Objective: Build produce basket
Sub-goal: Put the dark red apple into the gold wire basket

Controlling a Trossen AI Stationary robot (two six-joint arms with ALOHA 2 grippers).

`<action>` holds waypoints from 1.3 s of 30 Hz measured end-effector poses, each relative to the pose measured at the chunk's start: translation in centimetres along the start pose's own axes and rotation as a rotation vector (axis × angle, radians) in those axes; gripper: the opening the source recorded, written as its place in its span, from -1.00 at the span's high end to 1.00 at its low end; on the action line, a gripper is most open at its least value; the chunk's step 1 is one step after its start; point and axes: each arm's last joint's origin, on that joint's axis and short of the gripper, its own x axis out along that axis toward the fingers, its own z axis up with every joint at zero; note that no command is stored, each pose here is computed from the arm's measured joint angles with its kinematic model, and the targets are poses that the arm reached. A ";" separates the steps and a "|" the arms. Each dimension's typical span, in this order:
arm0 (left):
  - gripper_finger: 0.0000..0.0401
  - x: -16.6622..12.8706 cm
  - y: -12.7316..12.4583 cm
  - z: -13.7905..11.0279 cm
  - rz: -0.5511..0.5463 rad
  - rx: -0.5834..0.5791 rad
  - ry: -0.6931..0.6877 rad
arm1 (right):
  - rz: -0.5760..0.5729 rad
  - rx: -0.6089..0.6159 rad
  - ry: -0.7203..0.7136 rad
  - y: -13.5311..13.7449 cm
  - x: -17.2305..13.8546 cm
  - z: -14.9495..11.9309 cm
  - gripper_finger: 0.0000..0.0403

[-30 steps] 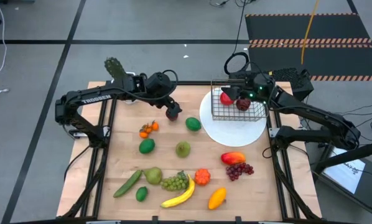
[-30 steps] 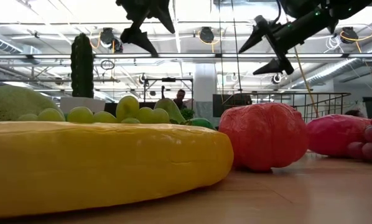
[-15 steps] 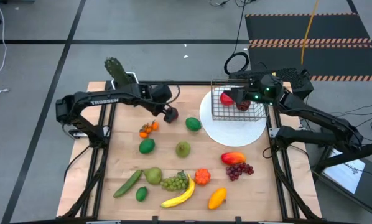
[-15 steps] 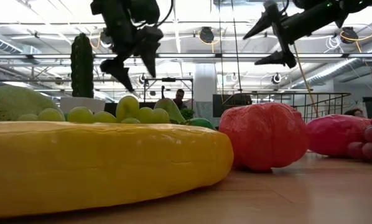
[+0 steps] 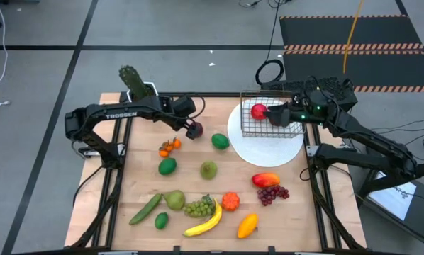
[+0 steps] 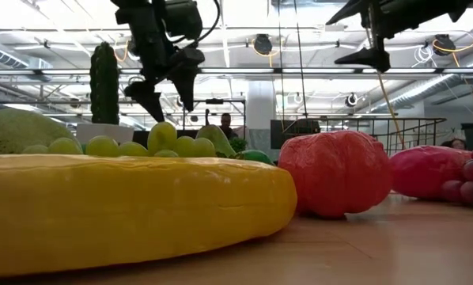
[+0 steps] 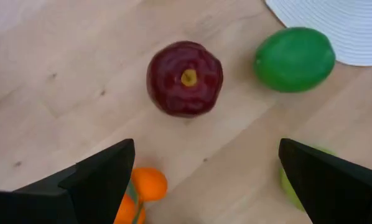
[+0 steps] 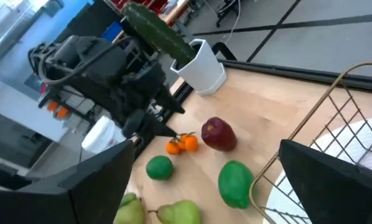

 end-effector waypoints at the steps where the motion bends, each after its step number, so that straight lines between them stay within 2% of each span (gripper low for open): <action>1: -0.98 0.2 0.0 0.0 0.012 -0.003 0.005 | 0.004 -0.004 0.011 0.0 -0.1 -0.1 -0.96; 13: -0.98 3.4 -0.5 0.4 0.036 -0.050 0.037 | 0.121 -0.015 0.160 0.4 -0.5 -1.0 -0.96; 19: -0.98 5.3 -0.4 0.6 0.070 -0.090 0.063 | 0.121 -0.033 0.178 0.4 -0.6 -1.3 -0.97; 26: -0.98 6.9 -1.0 1.4 0.027 -0.002 0.009 | 0.046 -0.032 0.120 0.2 -0.6 -1.1 -0.97; 32: -0.98 8.1 -0.7 1.7 0.034 0.021 0.023 | -0.026 -0.013 0.065 0.0 -0.6 -0.9 -0.97; 39: -0.98 8.4 -0.8 1.9 0.020 0.129 0.004 | -0.091 0.041 0.009 -0.2 -0.6 -0.8 -0.97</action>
